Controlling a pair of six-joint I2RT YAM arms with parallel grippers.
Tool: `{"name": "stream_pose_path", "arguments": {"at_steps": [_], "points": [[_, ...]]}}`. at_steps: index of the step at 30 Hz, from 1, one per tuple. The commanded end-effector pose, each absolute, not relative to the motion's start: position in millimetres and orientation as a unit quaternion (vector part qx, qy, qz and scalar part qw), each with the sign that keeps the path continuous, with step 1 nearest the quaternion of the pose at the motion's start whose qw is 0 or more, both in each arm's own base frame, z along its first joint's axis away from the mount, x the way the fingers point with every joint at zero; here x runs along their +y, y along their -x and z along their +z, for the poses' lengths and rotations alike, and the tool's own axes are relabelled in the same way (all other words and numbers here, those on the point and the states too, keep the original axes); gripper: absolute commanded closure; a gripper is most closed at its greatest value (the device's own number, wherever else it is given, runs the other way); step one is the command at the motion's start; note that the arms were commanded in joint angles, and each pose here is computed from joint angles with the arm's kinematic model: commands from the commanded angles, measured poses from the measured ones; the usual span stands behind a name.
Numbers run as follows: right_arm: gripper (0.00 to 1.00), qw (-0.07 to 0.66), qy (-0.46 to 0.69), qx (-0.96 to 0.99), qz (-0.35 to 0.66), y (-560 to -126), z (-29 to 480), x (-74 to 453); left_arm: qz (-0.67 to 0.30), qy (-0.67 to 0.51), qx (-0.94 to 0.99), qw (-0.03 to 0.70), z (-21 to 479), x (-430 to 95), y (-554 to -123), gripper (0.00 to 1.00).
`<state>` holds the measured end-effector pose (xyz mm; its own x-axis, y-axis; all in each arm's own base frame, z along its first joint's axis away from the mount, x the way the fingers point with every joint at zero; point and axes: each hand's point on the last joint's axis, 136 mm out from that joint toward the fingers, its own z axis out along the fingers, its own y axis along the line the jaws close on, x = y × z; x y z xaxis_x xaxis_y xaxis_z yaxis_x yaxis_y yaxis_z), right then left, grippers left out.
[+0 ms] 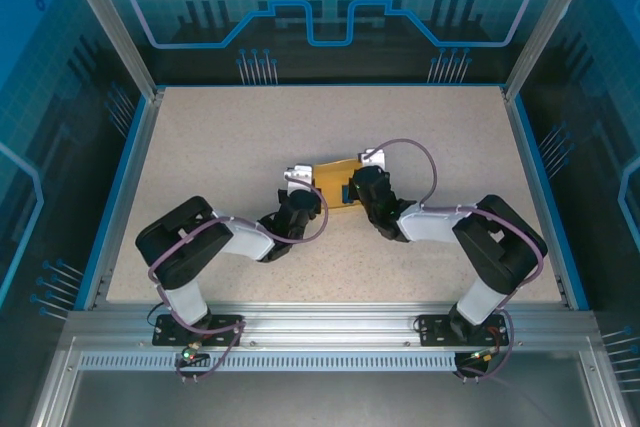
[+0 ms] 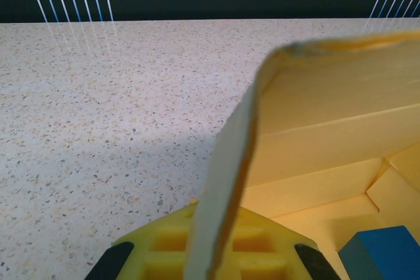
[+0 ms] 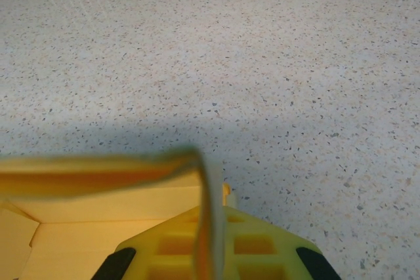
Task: Fold the paper box
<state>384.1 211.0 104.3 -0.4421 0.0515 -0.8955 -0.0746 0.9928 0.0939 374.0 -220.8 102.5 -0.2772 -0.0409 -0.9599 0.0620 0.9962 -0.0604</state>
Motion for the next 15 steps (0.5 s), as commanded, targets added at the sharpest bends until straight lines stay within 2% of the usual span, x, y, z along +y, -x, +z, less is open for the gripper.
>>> {"name": "stream_pose_path", "arguments": {"at_steps": [1, 15], "points": [[0.99, 0.537, 0.014, 0.84, 0.071, -372.0, 104.0, 218.4, -0.045, -0.025, 0.796, 0.603, 96.9, -227.3, -367.7, 0.98], [1.0, 0.542, 0.027, 0.838, 0.056, -356.7, 89.1, 209.5, -0.029, -0.041, 0.804, 0.593, 76.8, -222.4, -354.9, 0.98]]}}
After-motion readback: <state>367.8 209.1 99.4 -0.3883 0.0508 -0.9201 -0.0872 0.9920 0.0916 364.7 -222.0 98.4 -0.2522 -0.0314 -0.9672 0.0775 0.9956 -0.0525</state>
